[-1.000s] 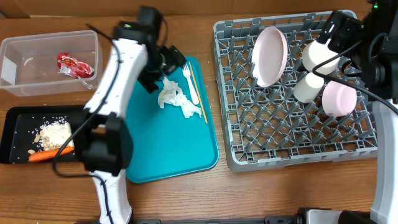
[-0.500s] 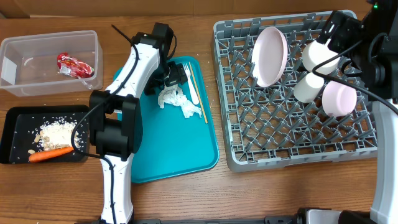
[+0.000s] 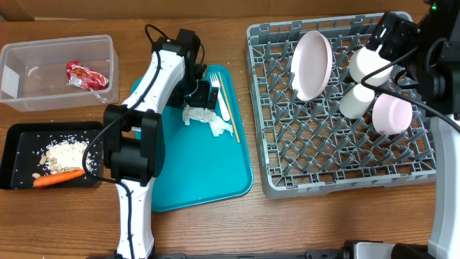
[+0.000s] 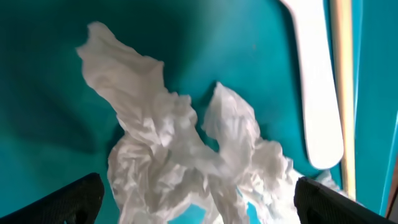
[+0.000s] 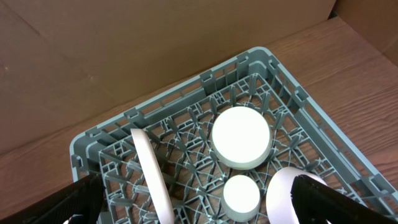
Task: Sort waste into correct bins and load items into the dishwasher rack
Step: 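Move the left gripper back to the white tissue and grasp it, then carry the tissue left and release it into the clear bin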
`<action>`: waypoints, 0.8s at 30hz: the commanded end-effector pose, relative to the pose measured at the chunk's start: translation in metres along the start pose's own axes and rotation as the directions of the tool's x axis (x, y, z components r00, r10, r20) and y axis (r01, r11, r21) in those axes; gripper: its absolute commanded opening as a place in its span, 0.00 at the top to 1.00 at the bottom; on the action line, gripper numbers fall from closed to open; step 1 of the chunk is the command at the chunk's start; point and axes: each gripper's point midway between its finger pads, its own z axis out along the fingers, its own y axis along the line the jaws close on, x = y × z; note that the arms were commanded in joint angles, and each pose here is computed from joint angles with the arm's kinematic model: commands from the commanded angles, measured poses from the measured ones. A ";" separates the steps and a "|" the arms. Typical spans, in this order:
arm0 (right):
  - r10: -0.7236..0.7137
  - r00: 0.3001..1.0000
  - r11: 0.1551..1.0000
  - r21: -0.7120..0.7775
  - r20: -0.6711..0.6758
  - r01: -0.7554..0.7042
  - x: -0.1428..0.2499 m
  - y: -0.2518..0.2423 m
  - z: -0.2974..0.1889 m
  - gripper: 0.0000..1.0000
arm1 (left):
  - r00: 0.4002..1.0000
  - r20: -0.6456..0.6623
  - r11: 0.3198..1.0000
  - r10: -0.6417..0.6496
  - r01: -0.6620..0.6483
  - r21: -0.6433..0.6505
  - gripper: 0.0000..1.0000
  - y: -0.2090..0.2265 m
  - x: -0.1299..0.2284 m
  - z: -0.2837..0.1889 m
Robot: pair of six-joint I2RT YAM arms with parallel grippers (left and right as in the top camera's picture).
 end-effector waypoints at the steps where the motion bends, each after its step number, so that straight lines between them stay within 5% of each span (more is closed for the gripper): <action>1: 0.005 1.000 1.000 0.004 0.023 -0.005 -0.007 -0.001 -0.004 0.00 | 0.995 -0.025 0.996 0.092 -0.091 0.023 0.00 -0.013 0.007 0.003; 17: 0.005 1.000 1.000 0.003 0.023 -0.005 -0.007 -0.001 -0.004 0.00 | 0.980 -0.110 0.979 0.164 -0.176 -0.102 0.02 -0.012 0.027 0.013; 24: 0.005 1.000 1.000 0.003 0.023 -0.005 -0.007 -0.001 -0.004 0.00 | 0.975 -0.169 0.977 0.146 -0.170 -0.132 0.35 0.000 0.046 0.035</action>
